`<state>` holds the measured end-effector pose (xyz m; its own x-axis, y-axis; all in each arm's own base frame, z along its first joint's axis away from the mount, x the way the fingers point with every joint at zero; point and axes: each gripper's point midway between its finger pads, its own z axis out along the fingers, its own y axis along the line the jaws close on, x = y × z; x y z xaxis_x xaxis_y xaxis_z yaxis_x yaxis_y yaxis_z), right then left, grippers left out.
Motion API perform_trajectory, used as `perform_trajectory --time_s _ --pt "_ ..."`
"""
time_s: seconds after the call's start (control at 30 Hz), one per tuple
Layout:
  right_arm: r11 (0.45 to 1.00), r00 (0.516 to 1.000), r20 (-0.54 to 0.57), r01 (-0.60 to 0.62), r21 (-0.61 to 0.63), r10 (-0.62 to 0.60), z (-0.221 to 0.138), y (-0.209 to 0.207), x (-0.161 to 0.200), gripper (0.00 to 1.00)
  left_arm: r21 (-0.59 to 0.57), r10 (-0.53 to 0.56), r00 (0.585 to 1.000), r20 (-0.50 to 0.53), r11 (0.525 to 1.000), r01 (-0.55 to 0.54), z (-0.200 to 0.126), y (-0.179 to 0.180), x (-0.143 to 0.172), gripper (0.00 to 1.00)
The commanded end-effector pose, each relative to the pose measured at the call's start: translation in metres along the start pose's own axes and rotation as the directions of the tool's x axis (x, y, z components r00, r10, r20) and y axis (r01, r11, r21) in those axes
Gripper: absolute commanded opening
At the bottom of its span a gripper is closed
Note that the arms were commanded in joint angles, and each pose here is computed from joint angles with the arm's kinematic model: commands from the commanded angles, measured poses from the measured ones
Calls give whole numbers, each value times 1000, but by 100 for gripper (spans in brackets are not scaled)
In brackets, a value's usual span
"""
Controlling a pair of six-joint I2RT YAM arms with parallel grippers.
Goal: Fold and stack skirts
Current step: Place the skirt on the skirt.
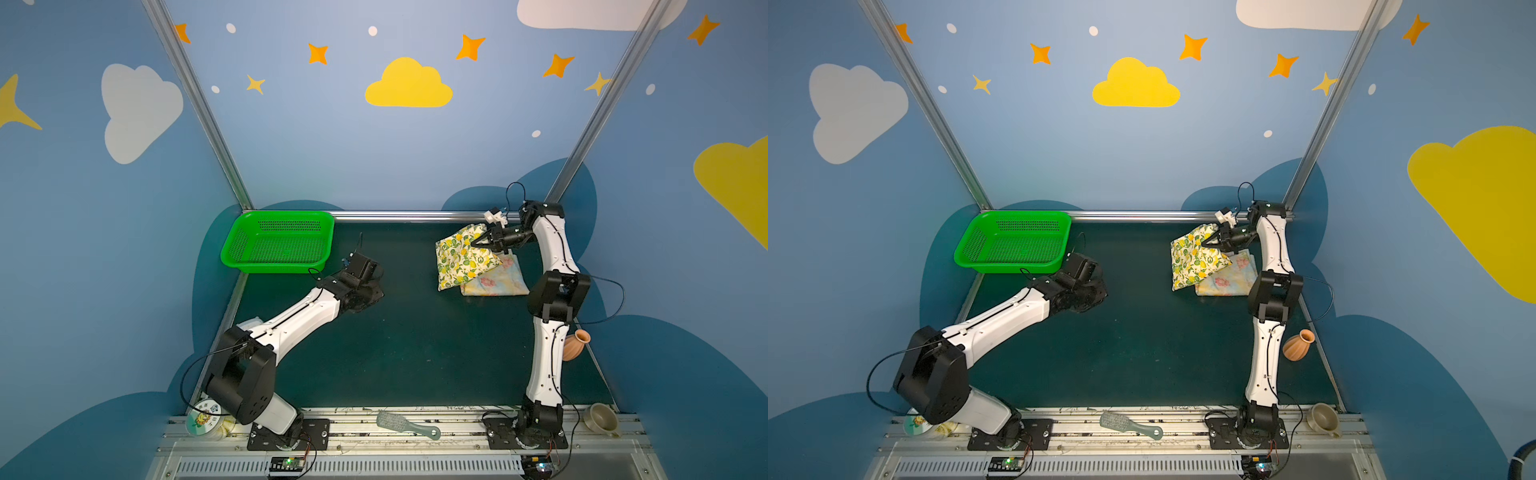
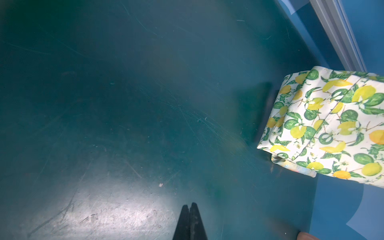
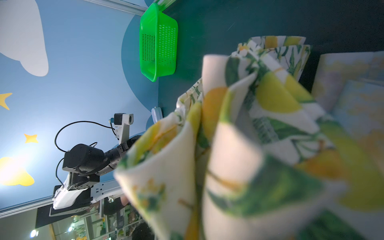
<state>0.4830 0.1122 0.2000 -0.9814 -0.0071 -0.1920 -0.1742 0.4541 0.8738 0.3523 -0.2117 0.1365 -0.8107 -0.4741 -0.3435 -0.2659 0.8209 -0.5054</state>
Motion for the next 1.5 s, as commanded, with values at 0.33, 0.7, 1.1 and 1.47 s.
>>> perform_trajectory --time_s 0.33,0.7,1.1,1.47 --pt "991 990 66 -122 -64 126 -40 -24 -4 0 -7 -4 998 -58 1000 3 12 -9 2 4" --pt "968 968 85 -228 -101 236 -48 -67 -7 0 -18 -1 997 -73 1000 0 15 -17 -1 4" --pt "962 955 131 -256 -91 266 -69 -87 -11 0 -30 26 994 -104 999 -29 27 -37 7 4" --pt "954 944 140 -293 -65 299 -76 -104 -8 0 -35 44 992 -115 998 -48 33 -47 12 4"
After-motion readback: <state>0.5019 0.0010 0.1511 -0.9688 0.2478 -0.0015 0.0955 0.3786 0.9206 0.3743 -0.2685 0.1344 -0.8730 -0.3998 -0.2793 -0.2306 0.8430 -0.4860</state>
